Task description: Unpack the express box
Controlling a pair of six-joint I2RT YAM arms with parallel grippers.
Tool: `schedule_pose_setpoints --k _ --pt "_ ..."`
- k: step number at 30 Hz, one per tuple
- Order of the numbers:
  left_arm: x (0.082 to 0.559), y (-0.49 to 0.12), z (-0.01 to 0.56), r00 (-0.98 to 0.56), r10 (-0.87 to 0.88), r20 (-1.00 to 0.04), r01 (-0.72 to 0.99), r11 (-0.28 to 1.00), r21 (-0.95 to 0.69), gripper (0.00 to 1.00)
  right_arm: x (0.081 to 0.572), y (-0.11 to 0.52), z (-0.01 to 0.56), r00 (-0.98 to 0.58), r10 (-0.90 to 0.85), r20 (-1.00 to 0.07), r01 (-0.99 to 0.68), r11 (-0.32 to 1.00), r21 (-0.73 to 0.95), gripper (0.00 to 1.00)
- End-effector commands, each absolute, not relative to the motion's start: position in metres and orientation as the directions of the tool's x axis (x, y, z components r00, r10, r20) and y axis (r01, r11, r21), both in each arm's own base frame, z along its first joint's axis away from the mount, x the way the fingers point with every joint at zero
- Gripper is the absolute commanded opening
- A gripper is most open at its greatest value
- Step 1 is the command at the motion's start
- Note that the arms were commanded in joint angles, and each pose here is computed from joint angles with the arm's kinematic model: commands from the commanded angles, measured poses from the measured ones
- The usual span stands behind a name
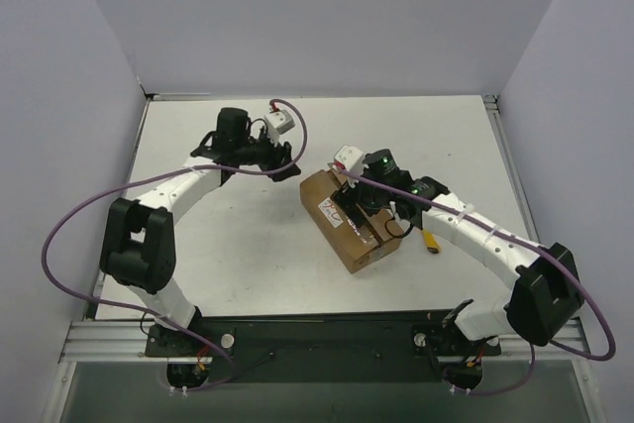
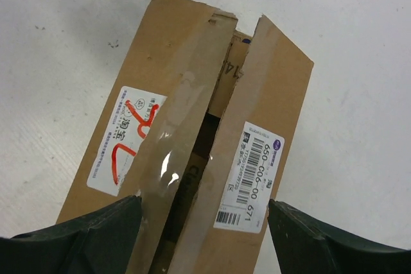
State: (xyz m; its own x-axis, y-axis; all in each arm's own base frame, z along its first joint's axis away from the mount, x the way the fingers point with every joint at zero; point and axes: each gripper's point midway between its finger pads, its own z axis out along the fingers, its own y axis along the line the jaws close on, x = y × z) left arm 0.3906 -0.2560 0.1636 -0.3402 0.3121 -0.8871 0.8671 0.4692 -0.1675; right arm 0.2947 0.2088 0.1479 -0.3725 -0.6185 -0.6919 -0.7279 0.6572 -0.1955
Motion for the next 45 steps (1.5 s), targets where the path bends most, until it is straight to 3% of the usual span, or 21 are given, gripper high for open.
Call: schedule_pose_setpoints --k 1,5,7,11,13,16,18,20,22,24,26,43,45 --pt "0.384 -0.23 0.203 -0.283 0.266 -0.921 0.844 0.526 -0.108 0.66 0.312 0.203 0.125 -0.344 -0.699 -0.627 -0.719 0.626 -0.303 0.8" --pt "0.367 -0.211 0.21 -0.269 0.256 -0.929 0.829 0.552 -0.088 0.66 0.331 0.192 0.12 -0.336 -0.757 -0.561 -0.685 0.605 -0.406 0.77" --pt "0.363 -0.205 0.213 -0.259 0.252 -0.932 0.825 0.56 -0.078 0.66 0.34 0.188 0.117 -0.322 -0.789 -0.522 -0.685 0.576 -0.447 0.71" --pt "0.352 -0.2 0.221 -0.232 0.245 -0.942 0.824 0.564 -0.056 0.66 0.356 0.204 0.135 -0.274 -0.802 -0.531 -0.716 0.539 -0.445 0.4" --pt "0.347 -0.2 0.223 -0.223 0.245 -0.944 0.829 0.557 -0.051 0.66 0.35 0.221 0.13 -0.212 -0.82 -0.531 -0.796 0.46 -0.394 0.19" --pt "0.334 -0.199 0.223 -0.188 0.265 -0.946 0.853 0.522 -0.024 0.66 0.337 0.254 0.136 -0.084 -0.799 -0.595 -0.89 0.329 -0.316 0.08" --pt "0.327 -0.197 0.224 -0.135 0.291 -0.947 0.865 0.501 0.031 0.66 0.32 0.279 0.14 0.061 -0.756 -0.651 -0.946 0.164 -0.279 0.04" --pt "0.317 -0.195 0.222 -0.089 0.308 -0.947 0.877 0.475 0.072 0.66 0.313 0.291 0.145 0.192 -0.724 -0.663 -0.949 0.035 -0.313 0.04" --pt "0.312 -0.195 0.221 -0.034 0.326 -0.945 0.887 0.445 0.122 0.67 0.314 0.301 0.142 0.229 -0.706 -0.67 -0.95 -0.011 -0.312 0.07" --pt "0.306 -0.196 0.219 -0.005 0.331 -0.943 0.897 0.419 0.142 0.67 0.324 0.306 0.139 0.245 -0.716 -0.653 -0.946 -0.029 -0.323 0.23" --pt "0.3 -0.202 0.219 0.008 0.322 -0.947 0.915 0.379 0.137 0.68 0.331 0.308 0.14 0.257 -0.722 -0.642 -0.939 -0.03 -0.342 0.32" --pt "0.349 -0.261 0.181 0.208 0.441 -0.873 0.919 0.216 0.329 0.69 0.309 0.293 0.16 0.171 -0.714 -0.679 -0.946 0.073 -0.315 0.34" --pt "0.355 -0.264 0.18 0.241 0.445 -0.863 0.915 0.192 0.355 0.64 0.31 0.288 0.158 0.139 -0.729 -0.67 -0.944 0.106 -0.311 0.34"
